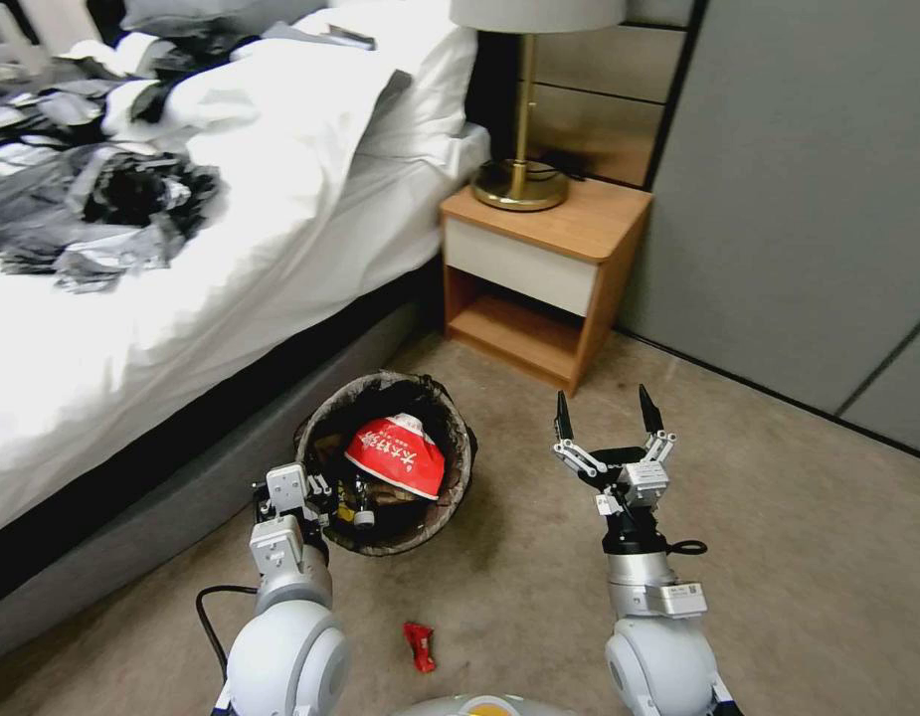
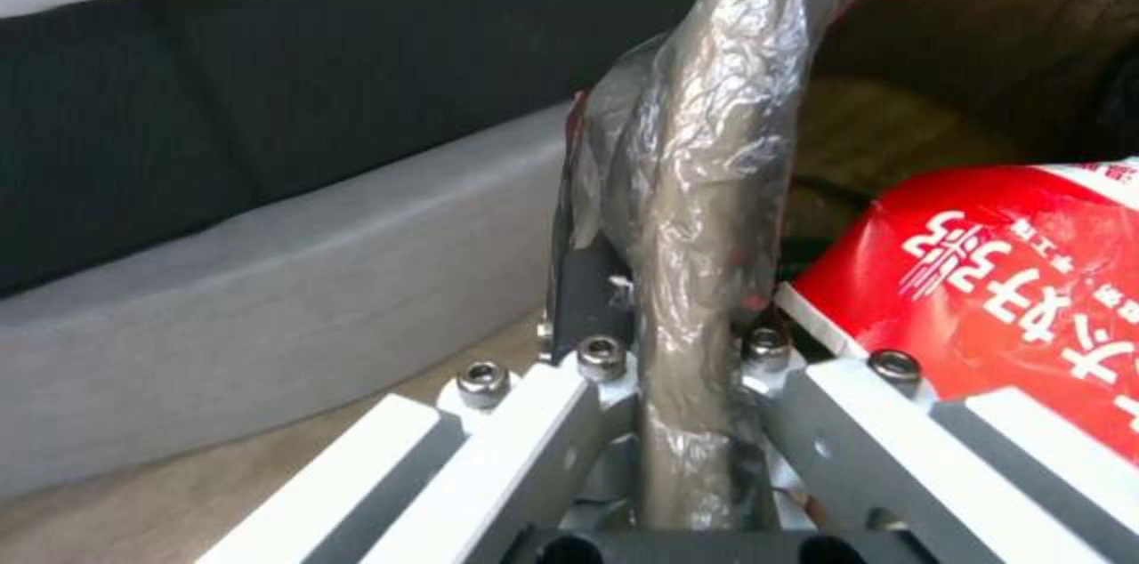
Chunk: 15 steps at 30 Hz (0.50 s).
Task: Pick up the trash bin, then pick up the garbage from the floor and place it into the trash bin.
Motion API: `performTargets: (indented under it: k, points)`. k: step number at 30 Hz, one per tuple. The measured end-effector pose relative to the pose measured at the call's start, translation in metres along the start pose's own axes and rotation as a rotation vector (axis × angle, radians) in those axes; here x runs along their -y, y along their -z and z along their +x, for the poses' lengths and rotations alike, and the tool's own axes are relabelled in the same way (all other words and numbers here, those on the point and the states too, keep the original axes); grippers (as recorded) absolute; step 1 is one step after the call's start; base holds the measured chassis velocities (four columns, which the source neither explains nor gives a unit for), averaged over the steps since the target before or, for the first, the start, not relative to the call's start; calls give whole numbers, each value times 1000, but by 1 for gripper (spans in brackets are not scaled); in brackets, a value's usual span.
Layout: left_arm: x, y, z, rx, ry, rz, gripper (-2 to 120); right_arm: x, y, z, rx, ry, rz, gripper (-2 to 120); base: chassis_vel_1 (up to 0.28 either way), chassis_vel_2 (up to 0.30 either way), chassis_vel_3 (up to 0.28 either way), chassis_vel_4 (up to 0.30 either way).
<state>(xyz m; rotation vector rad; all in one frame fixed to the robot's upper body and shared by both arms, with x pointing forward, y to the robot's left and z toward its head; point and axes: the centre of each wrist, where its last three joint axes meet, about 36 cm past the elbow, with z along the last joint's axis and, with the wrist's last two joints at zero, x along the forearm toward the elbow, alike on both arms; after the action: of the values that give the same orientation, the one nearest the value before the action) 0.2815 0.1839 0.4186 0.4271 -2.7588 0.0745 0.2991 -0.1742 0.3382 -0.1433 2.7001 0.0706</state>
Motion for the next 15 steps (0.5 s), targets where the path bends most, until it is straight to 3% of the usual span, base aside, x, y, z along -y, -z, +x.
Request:
performTargets:
  k: [15]
  points:
    - [0,1,1,0,1,2,0,-5,0,-4,6,20,-16,100,120,117,125,116]
